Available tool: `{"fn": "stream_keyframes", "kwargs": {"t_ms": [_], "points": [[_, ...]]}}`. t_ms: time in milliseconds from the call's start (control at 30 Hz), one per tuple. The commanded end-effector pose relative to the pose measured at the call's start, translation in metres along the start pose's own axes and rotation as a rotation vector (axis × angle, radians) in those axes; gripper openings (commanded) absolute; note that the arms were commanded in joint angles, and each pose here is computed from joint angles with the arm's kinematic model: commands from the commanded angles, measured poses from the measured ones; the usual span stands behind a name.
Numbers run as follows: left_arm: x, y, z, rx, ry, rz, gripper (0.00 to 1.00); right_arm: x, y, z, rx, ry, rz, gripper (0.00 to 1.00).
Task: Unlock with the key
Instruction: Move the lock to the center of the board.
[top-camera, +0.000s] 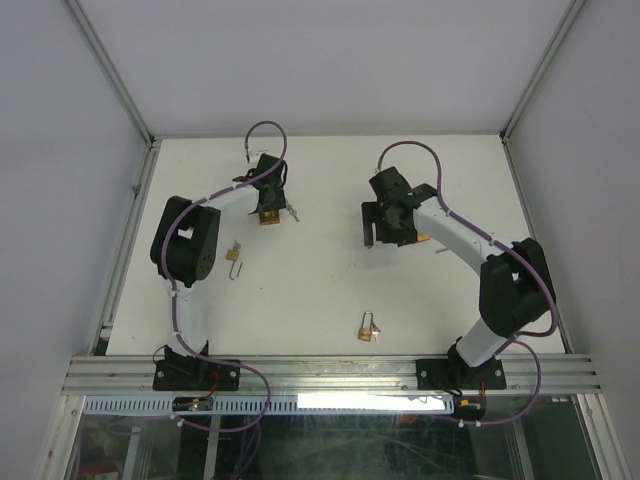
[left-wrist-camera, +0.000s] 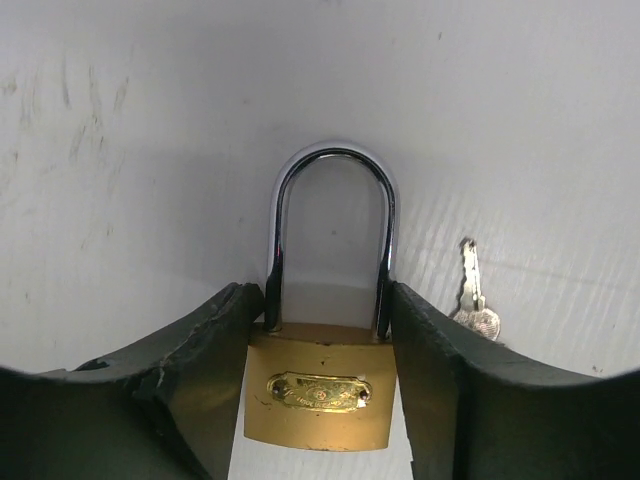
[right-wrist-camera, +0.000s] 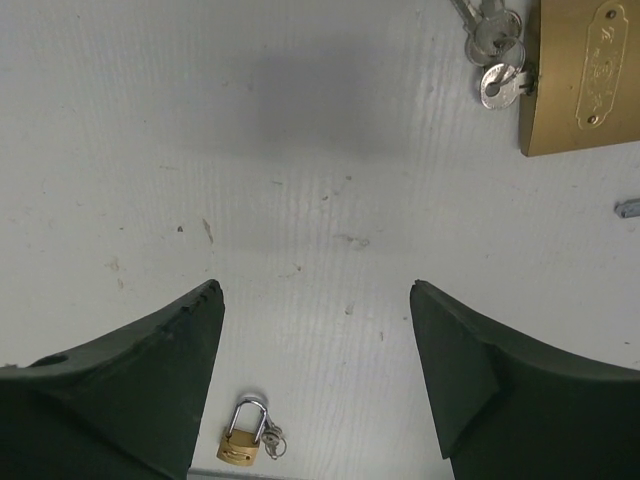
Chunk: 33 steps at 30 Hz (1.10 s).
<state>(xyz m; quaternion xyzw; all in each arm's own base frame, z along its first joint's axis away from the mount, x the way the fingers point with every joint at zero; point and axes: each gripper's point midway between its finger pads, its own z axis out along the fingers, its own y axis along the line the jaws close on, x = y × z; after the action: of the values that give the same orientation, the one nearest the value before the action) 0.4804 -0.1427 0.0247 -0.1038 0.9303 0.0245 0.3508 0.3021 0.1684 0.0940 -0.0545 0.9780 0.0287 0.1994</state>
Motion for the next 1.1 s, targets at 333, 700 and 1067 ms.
{"fn": "stream_keyframes", "kwargs": {"t_ms": [333,700,1067], "points": [[0.071,0.024,-0.051,-0.021,0.154,0.043,0.47,-0.002,-0.003,-0.036,-0.050,-0.124,0.068,0.77],[0.114,0.020,-0.091,0.045,0.202,0.063,0.53,0.018,0.006,-0.050,-0.117,-0.123,0.078,0.76],[0.057,-0.004,-0.143,0.213,0.065,0.143,0.99,0.013,0.025,-0.050,-0.186,-0.121,0.046,0.76]]}}
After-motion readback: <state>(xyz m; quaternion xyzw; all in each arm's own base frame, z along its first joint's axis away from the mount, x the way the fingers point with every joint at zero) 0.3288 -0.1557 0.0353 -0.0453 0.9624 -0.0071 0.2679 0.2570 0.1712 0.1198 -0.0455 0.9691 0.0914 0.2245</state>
